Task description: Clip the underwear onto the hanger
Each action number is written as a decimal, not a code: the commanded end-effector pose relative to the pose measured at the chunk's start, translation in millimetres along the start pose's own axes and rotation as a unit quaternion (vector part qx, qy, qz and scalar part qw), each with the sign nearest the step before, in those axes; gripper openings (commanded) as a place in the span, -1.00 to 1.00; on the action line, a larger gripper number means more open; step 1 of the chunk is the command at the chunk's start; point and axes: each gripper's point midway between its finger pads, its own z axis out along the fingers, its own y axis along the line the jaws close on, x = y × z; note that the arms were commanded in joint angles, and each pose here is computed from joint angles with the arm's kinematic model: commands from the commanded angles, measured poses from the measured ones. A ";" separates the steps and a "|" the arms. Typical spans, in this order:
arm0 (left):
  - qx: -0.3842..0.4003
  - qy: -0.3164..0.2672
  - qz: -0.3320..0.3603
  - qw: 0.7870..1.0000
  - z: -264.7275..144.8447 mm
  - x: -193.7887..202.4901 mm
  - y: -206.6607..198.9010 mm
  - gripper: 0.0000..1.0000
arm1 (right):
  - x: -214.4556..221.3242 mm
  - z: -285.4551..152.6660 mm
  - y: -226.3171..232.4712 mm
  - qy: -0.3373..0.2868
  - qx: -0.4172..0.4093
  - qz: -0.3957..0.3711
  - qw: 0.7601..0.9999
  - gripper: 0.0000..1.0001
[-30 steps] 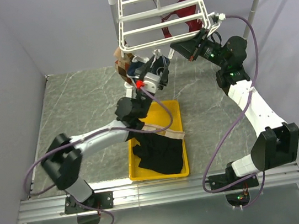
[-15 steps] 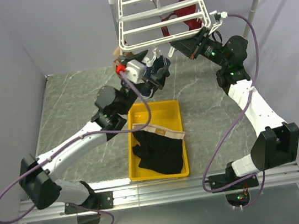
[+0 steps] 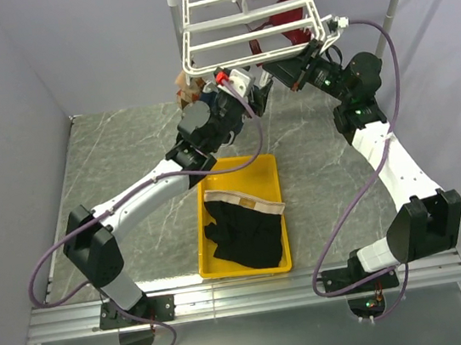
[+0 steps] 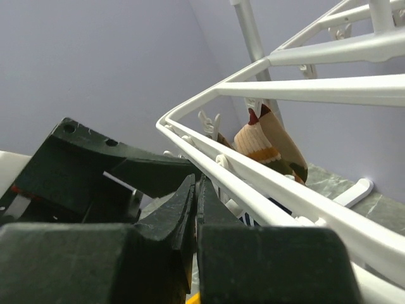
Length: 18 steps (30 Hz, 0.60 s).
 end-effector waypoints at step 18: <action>0.025 -0.024 -0.007 0.999 19.6 -13.1 -3.8 -0.70 | -18.4 3.6 16.6 -0.011 -0.008 0.000 1.000 -0.56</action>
